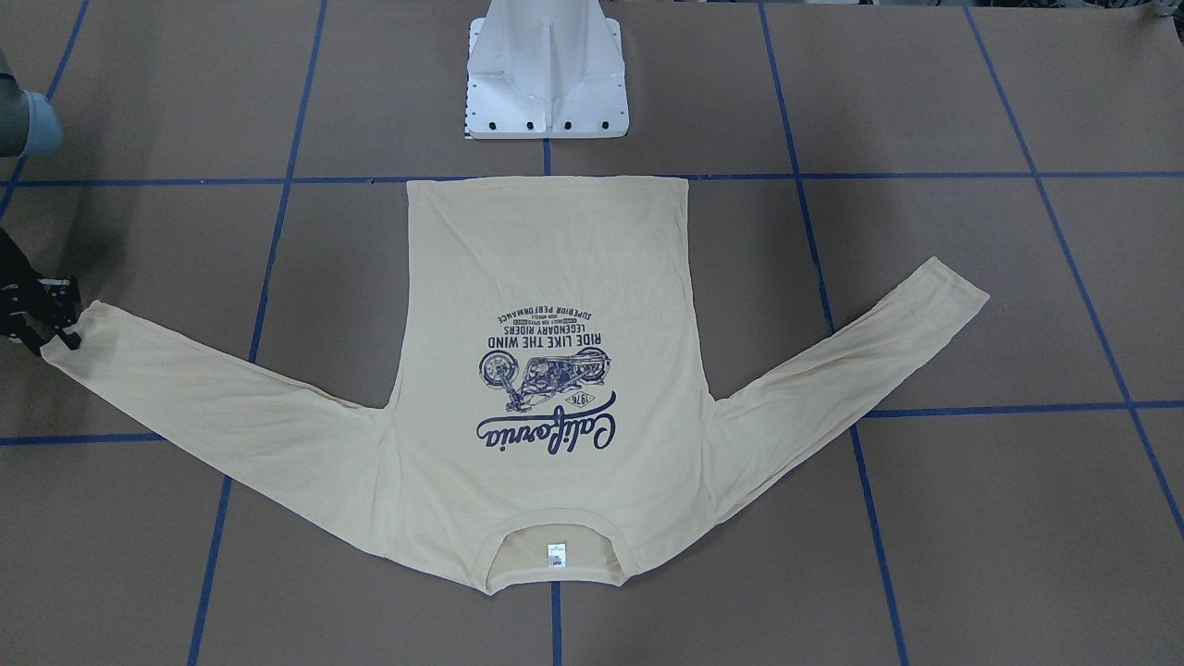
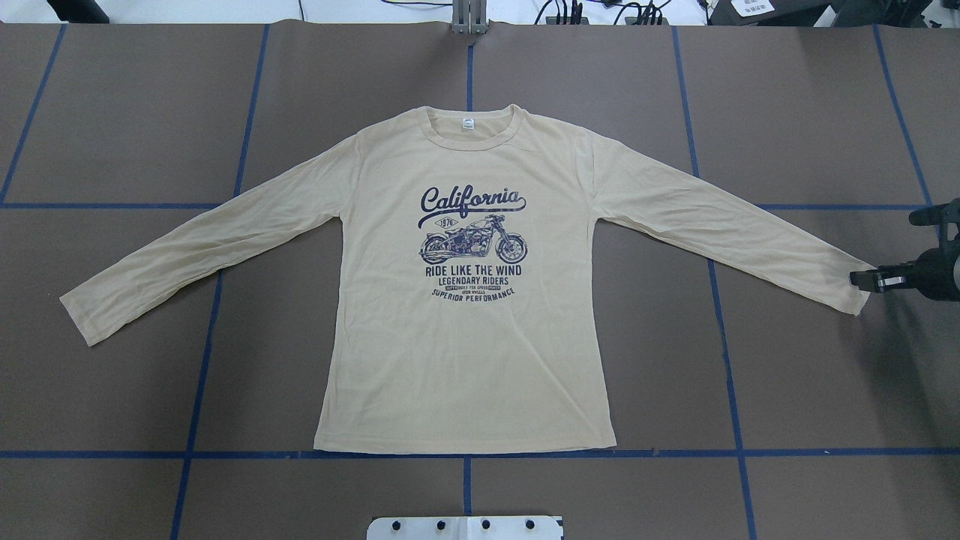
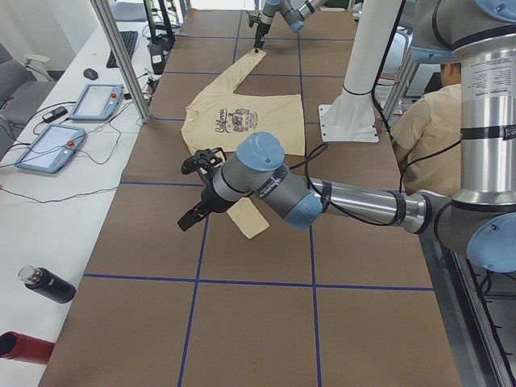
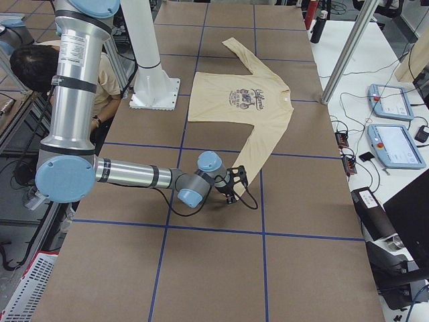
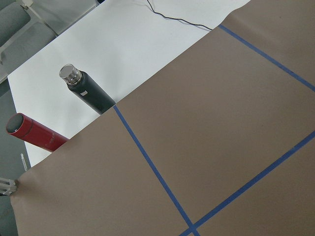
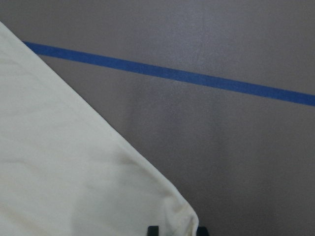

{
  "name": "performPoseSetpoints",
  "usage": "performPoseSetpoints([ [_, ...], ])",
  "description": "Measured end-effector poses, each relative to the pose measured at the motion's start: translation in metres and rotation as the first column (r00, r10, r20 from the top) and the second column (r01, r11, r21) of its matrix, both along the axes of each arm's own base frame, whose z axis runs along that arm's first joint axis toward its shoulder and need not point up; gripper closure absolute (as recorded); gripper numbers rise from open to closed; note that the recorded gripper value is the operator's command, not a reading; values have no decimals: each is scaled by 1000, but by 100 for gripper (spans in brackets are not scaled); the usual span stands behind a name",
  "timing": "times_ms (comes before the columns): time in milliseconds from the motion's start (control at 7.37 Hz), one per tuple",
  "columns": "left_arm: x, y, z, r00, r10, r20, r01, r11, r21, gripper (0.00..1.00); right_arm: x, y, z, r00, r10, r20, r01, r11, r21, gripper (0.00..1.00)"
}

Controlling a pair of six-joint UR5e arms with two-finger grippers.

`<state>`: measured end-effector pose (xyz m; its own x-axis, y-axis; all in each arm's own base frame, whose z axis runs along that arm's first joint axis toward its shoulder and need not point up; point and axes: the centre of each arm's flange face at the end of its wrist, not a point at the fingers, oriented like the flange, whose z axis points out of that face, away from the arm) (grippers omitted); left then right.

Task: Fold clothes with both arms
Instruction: 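Grasp the sleeve cuff with the right gripper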

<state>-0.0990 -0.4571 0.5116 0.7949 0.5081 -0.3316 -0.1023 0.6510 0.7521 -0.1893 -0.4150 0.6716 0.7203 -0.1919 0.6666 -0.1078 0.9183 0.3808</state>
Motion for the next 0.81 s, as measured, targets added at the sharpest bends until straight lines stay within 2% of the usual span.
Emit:
performPoseSetpoints([
  [407,0,4,3,1000,0,0,0,1000,1,0,0,-1,-6,1000,0,8,0,1000,8,100],
  [815,0,11,8,1000,-1,1,1,1000,10,0,10,-12,-56,998,23,52,-26,998,57,100],
])
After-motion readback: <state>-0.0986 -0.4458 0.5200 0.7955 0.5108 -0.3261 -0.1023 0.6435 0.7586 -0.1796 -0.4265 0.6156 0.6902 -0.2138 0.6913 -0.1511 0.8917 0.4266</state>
